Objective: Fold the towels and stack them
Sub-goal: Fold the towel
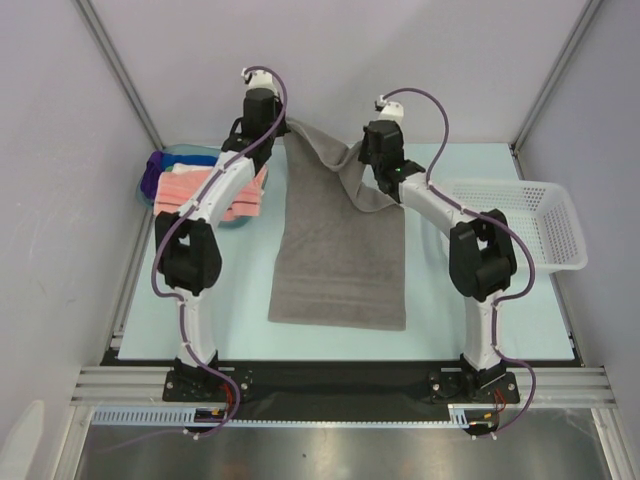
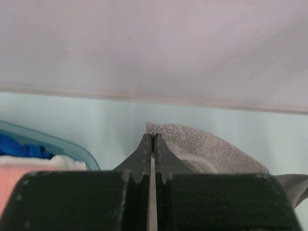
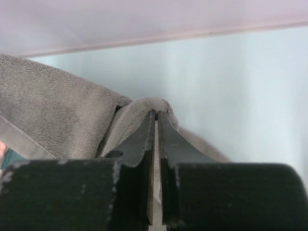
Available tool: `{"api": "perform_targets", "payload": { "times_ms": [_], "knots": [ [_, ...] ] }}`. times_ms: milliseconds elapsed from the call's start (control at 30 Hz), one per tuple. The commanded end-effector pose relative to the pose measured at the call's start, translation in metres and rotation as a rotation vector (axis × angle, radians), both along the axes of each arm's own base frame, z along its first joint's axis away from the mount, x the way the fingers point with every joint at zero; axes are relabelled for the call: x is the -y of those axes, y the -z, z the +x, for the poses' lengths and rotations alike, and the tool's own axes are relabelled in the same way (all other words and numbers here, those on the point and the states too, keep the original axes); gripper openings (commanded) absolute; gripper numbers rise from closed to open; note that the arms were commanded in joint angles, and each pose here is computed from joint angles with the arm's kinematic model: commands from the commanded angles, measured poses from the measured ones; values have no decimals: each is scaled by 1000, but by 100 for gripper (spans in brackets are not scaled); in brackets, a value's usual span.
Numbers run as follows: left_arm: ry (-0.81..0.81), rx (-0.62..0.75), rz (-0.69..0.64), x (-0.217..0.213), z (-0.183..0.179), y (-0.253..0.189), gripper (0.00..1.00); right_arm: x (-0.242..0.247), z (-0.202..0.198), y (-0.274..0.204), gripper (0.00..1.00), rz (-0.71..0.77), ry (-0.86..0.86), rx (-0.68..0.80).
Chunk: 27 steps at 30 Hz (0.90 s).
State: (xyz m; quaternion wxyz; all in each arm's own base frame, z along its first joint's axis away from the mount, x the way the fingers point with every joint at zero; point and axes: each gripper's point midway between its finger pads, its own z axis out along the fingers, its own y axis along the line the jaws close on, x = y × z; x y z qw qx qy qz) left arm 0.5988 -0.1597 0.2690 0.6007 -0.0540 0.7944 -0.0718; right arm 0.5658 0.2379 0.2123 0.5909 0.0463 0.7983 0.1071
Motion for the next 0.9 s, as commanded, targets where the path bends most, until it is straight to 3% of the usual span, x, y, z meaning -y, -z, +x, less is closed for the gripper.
{"api": "perform_targets", "payload": {
  "times_ms": [0, 233, 433, 700, 867],
  "knots": [
    [13, 141, -16, 1, 17, -52, 0, 12, 8, -74, 0, 27, -3, 134],
    [26, 170, -8, 5, 27, -71, 0, 49, 28, -122, 0, 35, 37, 206],
    [31, 148, -12, 5, 25, -66, 0, 58, 23, -120, 0, 26, 25, 163],
    [72, 85, -66, 8, -4, -69, 0, 65, -25, -99, 0, 71, 18, 107],
    [74, -35, -114, 8, -34, -52, 1, 67, -70, -90, 0, 82, 8, 63]
  ]
}}
